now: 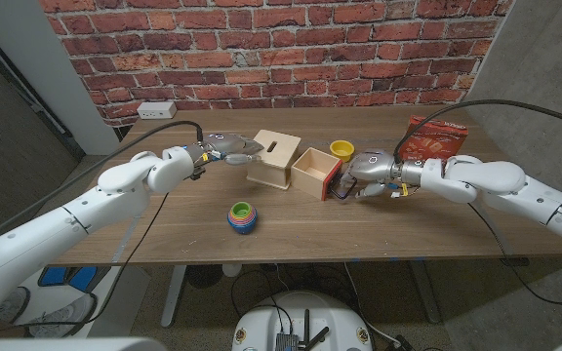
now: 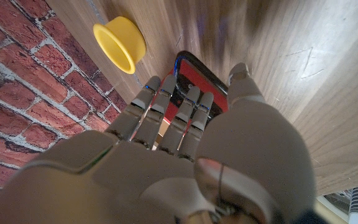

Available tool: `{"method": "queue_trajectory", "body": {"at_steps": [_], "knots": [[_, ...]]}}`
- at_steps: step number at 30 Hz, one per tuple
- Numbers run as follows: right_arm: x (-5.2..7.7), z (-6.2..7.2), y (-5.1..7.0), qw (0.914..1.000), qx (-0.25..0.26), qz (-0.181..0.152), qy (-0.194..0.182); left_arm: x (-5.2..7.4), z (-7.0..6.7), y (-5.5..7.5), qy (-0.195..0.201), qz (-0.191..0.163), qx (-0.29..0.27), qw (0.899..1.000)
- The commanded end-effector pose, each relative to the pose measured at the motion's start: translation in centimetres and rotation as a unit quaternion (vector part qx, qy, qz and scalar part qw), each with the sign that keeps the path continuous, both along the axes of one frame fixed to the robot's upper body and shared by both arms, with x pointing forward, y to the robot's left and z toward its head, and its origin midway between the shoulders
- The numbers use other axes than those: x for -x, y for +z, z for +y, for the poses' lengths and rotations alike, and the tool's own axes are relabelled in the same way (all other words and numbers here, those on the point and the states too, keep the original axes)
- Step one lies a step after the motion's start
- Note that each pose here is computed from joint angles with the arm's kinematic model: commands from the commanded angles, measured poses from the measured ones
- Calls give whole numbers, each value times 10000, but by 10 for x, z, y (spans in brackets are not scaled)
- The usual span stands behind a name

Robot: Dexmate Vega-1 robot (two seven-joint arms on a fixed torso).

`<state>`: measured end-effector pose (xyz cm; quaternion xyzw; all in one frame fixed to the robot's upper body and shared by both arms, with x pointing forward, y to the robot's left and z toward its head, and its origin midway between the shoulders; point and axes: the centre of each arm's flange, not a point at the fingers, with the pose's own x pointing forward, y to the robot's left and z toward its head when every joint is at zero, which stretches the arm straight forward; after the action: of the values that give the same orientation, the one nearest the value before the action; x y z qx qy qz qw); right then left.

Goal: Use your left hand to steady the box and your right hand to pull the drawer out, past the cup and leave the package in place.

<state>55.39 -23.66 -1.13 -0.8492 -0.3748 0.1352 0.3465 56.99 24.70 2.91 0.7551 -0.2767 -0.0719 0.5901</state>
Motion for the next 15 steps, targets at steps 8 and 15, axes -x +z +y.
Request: {"method": "queue_trajectory", "body": {"at_steps": [8,15], "knots": [[6,-9,5,10000,35,45,31,3,0,3,13,-92,5,10000],[9,-13,9,10000,-22,27,69,6,0,5,-9,-173,52,9998]]}}
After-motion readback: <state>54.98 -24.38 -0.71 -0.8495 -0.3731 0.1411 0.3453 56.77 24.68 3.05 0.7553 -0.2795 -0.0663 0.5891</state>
